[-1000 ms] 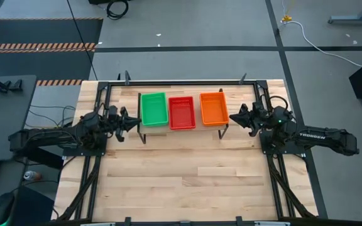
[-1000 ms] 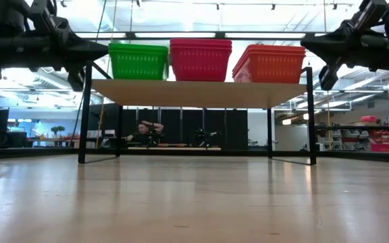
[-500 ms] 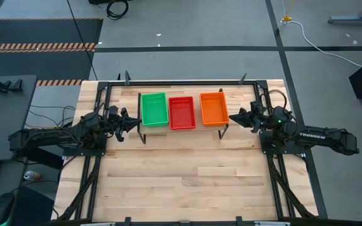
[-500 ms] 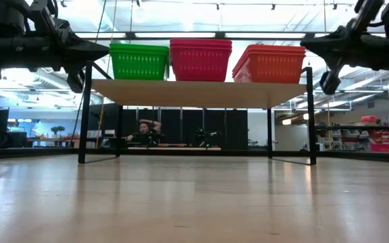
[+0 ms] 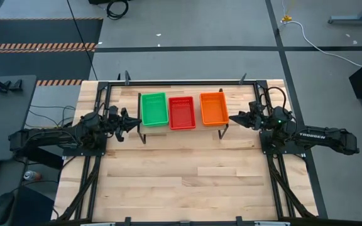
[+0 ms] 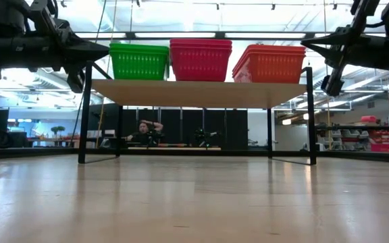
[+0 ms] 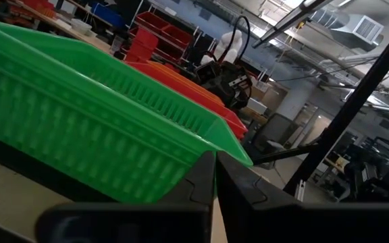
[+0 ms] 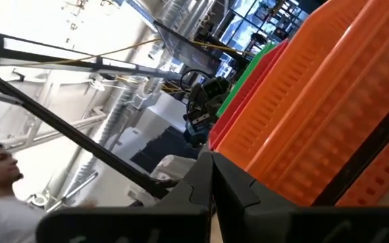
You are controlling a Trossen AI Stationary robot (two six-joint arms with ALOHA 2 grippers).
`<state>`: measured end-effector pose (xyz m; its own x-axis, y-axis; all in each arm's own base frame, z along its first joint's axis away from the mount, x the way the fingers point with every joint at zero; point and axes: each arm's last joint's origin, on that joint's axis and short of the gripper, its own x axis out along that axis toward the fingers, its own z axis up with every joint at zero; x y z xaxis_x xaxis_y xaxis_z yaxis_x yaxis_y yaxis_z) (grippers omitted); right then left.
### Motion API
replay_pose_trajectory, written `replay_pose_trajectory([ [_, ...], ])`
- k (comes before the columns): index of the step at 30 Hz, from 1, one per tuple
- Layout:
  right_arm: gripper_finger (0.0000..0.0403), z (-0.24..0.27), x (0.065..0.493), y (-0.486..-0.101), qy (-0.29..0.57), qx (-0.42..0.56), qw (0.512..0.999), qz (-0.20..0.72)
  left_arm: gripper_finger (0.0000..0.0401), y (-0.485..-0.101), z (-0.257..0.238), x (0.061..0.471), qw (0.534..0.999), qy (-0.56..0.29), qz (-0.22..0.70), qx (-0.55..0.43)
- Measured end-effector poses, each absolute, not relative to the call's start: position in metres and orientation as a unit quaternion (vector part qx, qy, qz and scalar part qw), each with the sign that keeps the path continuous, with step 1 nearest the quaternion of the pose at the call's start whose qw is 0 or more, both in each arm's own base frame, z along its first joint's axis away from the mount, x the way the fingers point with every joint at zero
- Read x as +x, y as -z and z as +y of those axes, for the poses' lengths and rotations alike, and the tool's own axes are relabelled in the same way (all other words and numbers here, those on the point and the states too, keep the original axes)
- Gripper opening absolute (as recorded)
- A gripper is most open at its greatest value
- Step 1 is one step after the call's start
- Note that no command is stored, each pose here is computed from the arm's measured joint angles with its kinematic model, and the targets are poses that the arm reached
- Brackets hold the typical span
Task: Stack baskets on shelf by color
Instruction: Return to Home Position
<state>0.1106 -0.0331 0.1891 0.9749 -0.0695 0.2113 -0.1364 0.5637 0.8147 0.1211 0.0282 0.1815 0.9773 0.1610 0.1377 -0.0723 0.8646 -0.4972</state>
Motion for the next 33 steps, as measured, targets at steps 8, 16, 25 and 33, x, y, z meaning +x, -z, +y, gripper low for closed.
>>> replay_pose_trajectory([
  [8, 0.0014, -0.0331, 0.1106, -0.1891, -0.019, 0.465, 0.878, -0.110, 0.0022, -0.1814, 0.0282, 0.1211, 0.962, -0.061, -0.087, -0.253],
  [16, 0.0014, -0.0331, 0.1106, -0.1891, -0.019, 0.465, 0.878, -0.110, 0.0028, -0.1814, 0.0282, 0.1211, 0.962, -0.061, -0.087, -0.253],
  [25, 0.0014, -0.0331, 0.1106, -0.1891, -0.019, 0.465, 0.878, -0.110, 0.0024, -0.1814, 0.0282, 0.1212, 0.962, -0.061, -0.087, -0.253],
  [33, 0.0014, -0.0331, 0.1106, -0.1891, -0.019, 0.465, 0.878, -0.111, 0.0031, -0.1824, 0.0291, 0.1203, 0.961, -0.064, -0.093, -0.252],
])
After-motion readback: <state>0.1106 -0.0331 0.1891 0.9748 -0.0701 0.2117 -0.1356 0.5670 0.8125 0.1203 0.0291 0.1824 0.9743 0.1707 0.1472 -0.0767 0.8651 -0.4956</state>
